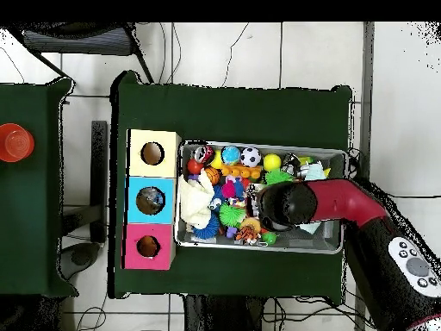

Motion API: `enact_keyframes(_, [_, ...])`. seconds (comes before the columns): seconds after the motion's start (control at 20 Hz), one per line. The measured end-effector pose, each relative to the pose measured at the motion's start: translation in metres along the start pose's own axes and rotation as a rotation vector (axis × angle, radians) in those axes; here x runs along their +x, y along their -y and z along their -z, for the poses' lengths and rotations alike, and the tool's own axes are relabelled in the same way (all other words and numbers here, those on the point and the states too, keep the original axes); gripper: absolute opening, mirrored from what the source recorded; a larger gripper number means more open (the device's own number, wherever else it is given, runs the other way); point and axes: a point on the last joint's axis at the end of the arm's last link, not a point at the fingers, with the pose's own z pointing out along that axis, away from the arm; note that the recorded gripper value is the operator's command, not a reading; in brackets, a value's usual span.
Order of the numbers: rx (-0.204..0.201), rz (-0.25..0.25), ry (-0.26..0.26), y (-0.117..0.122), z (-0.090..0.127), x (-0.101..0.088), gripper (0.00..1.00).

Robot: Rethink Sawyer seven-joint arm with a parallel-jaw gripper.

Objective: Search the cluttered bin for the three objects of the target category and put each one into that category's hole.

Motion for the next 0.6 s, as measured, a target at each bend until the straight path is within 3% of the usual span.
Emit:
enact_keyframes(0.3, [-0.030, 0.018, -0.036, -0.016, -0.017, -0.003, 1.00])
enact_keyframes(0.6, [-0.034, 0.032, -0.088, -0.024, -0.019, 0.001, 1.00])
